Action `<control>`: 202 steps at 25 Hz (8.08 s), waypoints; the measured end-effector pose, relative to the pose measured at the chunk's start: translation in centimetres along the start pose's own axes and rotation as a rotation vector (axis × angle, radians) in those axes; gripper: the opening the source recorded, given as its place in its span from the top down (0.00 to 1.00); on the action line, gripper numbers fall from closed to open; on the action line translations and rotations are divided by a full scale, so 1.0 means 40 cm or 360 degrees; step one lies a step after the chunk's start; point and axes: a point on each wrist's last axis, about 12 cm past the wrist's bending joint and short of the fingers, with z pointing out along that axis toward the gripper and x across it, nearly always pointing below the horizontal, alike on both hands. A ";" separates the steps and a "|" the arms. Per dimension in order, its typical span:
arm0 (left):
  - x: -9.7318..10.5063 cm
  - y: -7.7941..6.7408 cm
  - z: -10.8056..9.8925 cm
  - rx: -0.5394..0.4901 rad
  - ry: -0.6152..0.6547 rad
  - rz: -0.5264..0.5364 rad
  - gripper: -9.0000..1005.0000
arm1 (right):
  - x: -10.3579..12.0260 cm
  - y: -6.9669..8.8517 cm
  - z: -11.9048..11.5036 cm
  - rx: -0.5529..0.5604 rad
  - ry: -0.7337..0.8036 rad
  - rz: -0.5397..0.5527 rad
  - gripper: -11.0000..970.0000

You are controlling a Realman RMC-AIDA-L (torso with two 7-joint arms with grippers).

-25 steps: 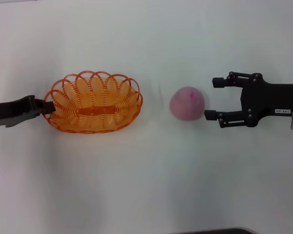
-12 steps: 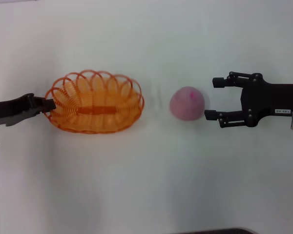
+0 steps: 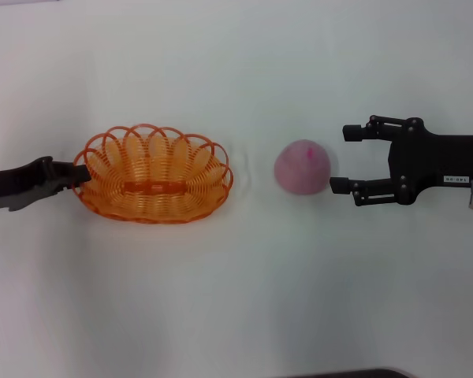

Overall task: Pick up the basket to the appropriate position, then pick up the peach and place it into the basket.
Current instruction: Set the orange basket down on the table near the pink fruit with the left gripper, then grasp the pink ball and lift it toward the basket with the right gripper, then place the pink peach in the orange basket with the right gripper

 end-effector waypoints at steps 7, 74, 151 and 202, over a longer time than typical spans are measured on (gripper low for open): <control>0.008 0.002 -0.010 0.0032 0.0025 -0.0016 0.84 | -0.001 0.000 0.000 -0.0001 -0.0001 -0.0001 0.06; 0.160 0.070 -0.080 0.0424 -0.0123 0.1733 0.12 | -0.003 0.004 0.004 -0.0025 -0.0003 -0.0005 0.06; 0.178 0.082 -0.083 0.0474 -0.0195 0.1532 0.13 | -0.259 -0.099 0.235 -0.0036 0.1050 0.0264 0.09; 0.181 0.085 -0.086 0.0467 -0.0189 0.1510 0.13 | -0.307 -0.043 0.249 -0.0361 0.0949 0.0187 0.64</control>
